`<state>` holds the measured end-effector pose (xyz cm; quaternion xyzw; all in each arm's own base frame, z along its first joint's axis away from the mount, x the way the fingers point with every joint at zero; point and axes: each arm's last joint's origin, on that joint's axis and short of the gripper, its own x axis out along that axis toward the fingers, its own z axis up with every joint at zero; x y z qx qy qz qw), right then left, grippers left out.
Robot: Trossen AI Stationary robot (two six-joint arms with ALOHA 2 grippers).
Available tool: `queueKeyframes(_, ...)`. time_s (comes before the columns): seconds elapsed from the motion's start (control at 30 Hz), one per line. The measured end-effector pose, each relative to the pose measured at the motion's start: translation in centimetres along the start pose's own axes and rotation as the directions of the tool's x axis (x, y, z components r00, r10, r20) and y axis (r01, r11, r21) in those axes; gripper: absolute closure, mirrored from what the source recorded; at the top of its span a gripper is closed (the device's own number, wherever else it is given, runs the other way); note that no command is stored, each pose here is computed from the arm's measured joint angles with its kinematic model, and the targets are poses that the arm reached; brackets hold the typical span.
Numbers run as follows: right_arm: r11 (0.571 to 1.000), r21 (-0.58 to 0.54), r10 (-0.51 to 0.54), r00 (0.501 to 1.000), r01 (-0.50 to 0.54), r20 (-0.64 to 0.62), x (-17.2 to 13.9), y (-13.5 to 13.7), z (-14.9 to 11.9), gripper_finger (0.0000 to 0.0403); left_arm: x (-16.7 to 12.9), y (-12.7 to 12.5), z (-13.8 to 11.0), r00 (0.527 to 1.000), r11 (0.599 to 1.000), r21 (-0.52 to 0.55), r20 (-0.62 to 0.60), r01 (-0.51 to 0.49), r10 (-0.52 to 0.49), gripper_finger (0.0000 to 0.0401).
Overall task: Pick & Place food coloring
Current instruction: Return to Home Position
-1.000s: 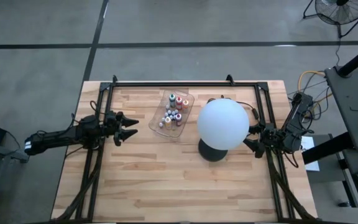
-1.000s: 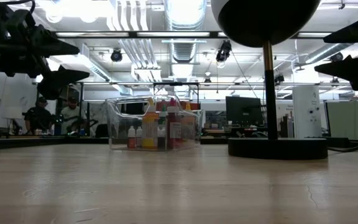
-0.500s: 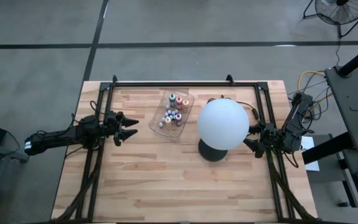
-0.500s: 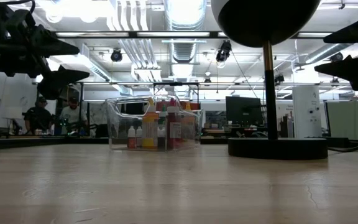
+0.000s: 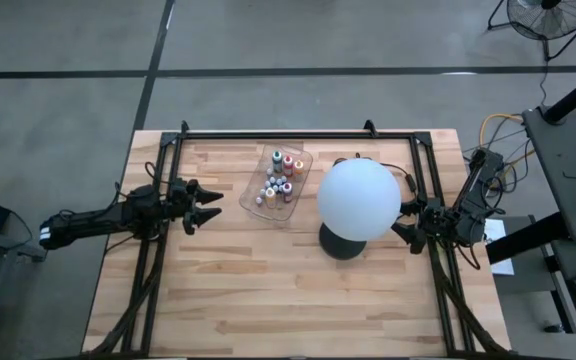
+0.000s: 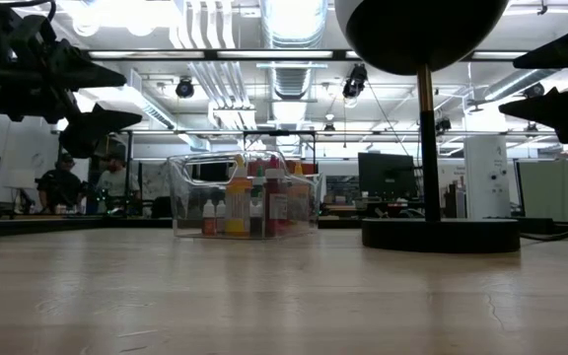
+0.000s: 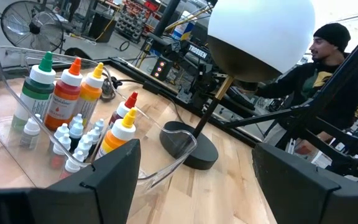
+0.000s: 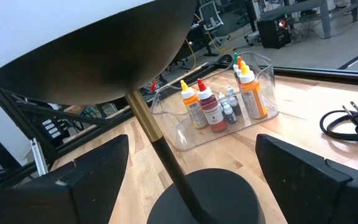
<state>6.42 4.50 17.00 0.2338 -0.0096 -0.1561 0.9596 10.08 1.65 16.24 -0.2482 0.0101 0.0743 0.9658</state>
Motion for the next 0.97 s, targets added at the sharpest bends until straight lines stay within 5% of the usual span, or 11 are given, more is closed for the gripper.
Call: queueKeyframes(0.97, 1.0, 0.0, 0.0, 1.0, 0.0, 0.0, 0.0, 0.0, 0.0, 0.0054, 0.0, 0.0, 0.0, 1.0, 1.0, 0.0, 0.0, 0.0, 0.0, 0.0122)
